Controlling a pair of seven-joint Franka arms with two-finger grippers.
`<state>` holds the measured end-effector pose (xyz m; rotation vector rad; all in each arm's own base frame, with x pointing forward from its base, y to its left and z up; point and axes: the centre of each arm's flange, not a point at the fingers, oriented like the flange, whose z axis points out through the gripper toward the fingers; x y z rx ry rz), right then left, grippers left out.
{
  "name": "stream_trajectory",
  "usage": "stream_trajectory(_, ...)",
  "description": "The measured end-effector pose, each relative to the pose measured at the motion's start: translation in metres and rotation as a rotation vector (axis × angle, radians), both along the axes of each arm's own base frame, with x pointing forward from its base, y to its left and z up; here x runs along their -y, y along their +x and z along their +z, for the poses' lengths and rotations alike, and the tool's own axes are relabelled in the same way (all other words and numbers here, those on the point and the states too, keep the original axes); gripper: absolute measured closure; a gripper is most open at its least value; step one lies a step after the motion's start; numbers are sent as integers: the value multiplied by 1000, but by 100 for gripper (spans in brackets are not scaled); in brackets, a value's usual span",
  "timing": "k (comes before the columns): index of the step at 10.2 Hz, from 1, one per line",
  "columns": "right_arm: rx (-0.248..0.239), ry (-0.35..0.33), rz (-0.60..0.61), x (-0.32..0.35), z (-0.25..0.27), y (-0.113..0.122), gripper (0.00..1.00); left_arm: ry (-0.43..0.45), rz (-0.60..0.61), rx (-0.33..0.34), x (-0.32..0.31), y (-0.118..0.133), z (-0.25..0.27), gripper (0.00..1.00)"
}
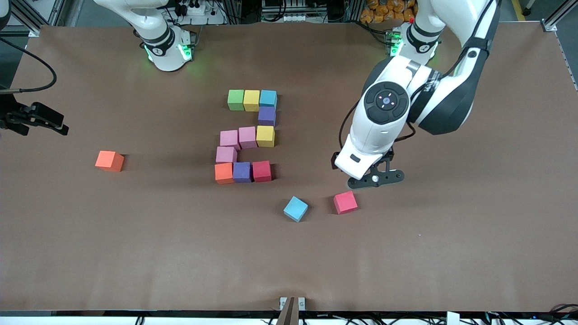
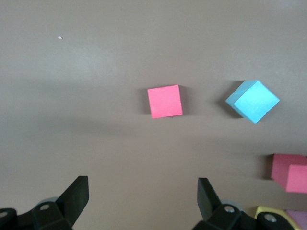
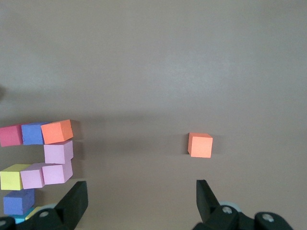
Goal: Form number 2 with 11 blocks
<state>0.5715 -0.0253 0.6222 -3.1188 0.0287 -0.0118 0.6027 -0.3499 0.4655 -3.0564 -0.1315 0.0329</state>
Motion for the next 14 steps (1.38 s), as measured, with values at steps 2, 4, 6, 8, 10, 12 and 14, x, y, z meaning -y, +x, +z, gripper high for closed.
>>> stream_trajectory(2,0,0,0,0,0,0,0,7,-40,-11,-30,8,15,0)
stream_trajectory(4,0,0,-1,1,0,0,0,10,-55,-9,-51,9,36,0)
stream_trajectory(6,0,0,-3,2,0,0,0,24,-80,-26,-56,-4,59,0)
stream_trajectory(8,1,0,-6,3,0,0,0,28,-105,-23,-61,-12,76,0)
stream_trajectory(10,0,0,-8,4,0,0,0,32,-104,-23,-74,-14,90,0)
stream_trajectory(12,0,0,-8,5,0,0,0,25,-116,-18,-101,-15,112,0)
stream_trajectory(14,0,0,-9,5,0,0,0,28,-144,-34,-140,-15,131,0)
